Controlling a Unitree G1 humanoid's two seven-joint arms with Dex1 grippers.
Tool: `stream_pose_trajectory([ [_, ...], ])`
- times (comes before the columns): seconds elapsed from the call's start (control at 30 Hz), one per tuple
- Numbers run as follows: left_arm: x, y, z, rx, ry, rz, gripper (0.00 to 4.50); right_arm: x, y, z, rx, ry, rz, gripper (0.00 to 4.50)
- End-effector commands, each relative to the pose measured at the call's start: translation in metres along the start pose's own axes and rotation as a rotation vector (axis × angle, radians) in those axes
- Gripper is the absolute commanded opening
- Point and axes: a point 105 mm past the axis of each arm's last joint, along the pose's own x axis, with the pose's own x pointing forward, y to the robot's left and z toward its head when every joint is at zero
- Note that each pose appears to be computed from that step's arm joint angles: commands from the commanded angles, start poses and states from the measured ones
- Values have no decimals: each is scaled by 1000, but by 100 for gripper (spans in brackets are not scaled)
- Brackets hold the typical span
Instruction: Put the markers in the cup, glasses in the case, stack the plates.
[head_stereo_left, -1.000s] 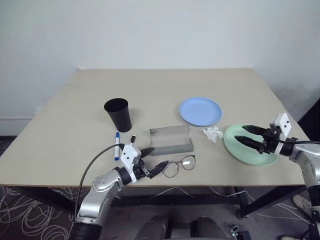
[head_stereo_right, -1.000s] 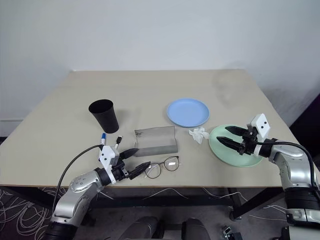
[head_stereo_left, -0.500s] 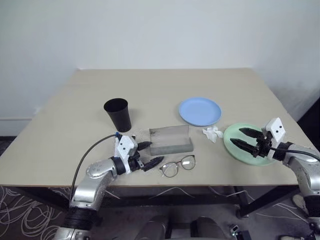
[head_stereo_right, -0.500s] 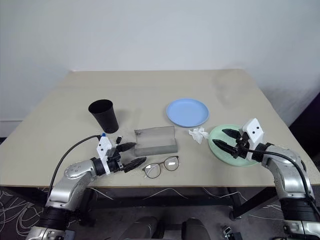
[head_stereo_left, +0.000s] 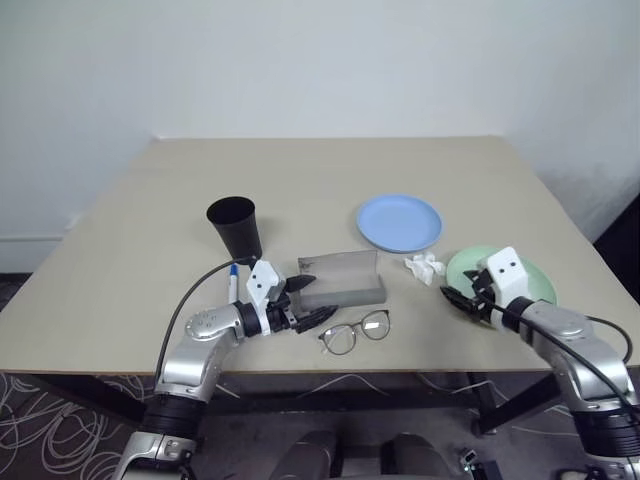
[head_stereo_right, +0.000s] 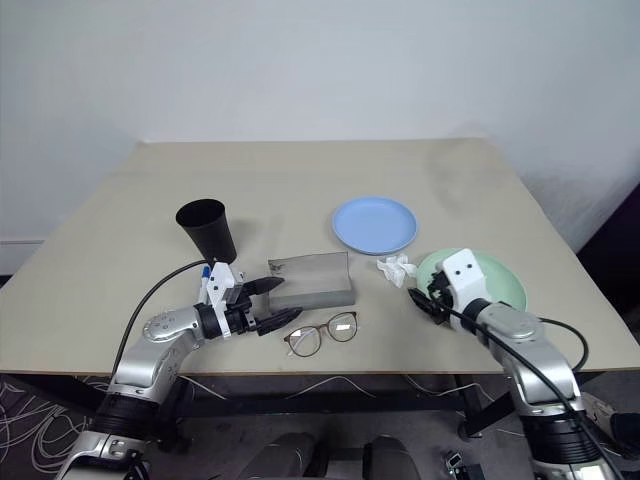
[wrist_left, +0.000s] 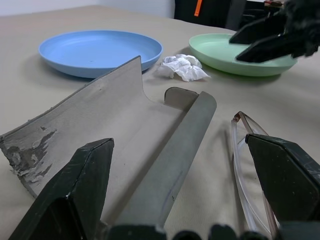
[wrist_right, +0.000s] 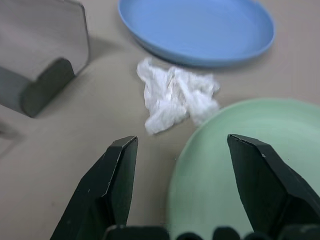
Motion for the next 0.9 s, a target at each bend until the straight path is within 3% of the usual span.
stream_pose_trajectory([
  [0.03, -1, -6, 18, 41, -50, -26, 449, 5, -9, 14, -76, -23, -121, 310],
  [0.5, 1, -12, 22, 37, -58, -42, 449, 12, -3, 7, -120, 43, -216, 310],
  [0.6, 2, -12, 23, 39, -60, -44, 450, 12, -3, 6, -118, 52, -217, 253],
  [0.83, 3, -12, 24, 45, -63, -44, 450, 13, -2, 6, -148, 70, -220, 16],
  [0.9, 3, -12, 24, 46, -63, -44, 450, 14, -1, 7, -153, 72, -222, 4],
])
